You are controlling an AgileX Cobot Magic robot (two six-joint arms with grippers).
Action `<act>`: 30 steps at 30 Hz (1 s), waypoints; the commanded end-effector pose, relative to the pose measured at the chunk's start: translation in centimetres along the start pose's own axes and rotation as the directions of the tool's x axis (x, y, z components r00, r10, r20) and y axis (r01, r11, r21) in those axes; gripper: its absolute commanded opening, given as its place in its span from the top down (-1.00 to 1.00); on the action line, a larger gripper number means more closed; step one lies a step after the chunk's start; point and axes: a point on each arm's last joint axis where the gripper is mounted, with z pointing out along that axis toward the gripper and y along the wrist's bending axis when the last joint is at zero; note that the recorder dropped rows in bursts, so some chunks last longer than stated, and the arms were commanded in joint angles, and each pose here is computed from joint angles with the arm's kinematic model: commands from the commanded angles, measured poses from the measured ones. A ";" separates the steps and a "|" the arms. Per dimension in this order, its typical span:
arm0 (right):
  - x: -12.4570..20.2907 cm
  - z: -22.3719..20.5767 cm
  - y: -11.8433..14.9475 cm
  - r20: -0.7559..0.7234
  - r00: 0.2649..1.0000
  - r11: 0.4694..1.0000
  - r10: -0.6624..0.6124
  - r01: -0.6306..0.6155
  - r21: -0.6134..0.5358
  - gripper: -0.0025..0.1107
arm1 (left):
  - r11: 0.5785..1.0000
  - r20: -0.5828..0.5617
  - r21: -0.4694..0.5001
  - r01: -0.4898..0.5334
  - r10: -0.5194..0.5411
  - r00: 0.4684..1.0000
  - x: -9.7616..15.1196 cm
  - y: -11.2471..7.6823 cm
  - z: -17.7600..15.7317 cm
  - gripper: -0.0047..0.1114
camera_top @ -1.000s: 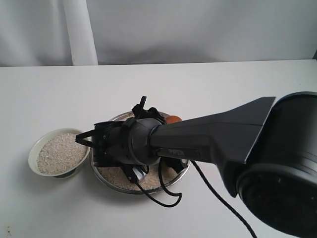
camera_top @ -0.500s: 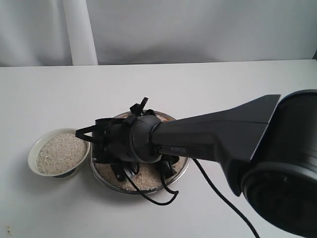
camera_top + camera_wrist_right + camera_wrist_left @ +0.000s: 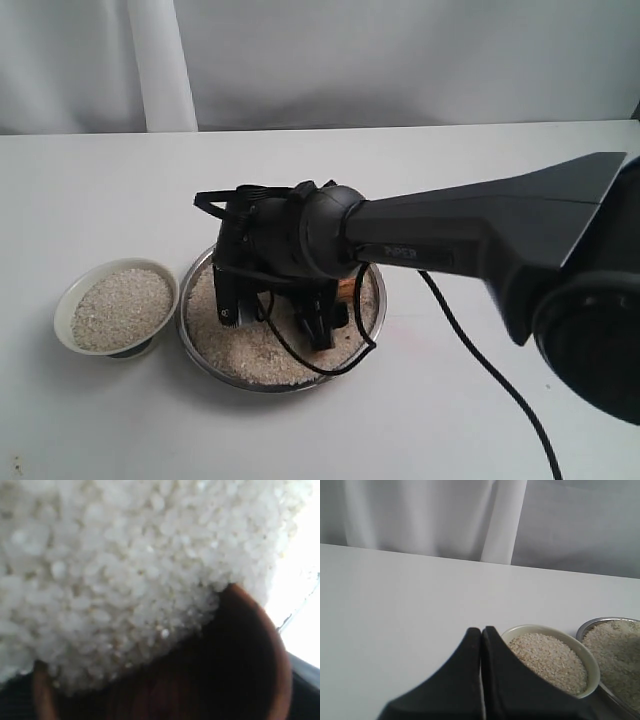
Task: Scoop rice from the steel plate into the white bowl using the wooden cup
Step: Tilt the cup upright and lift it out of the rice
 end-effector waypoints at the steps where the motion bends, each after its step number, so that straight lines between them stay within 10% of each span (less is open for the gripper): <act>1: -1.5 0.7 0.9 0.130 0.991 0.998 0.033 -0.025 -0.063 0.96 | 1.000 0.003 0.003 0.005 -0.005 1.000 0.0 0.0 0.0 0.92; 30: -1.3 1.8 -0.1 0.293 0.917 0.954 0.272 -0.217 -0.209 0.96 | 1.000 0.003 0.003 0.005 -0.005 1.000 0.0 0.0 0.0 0.92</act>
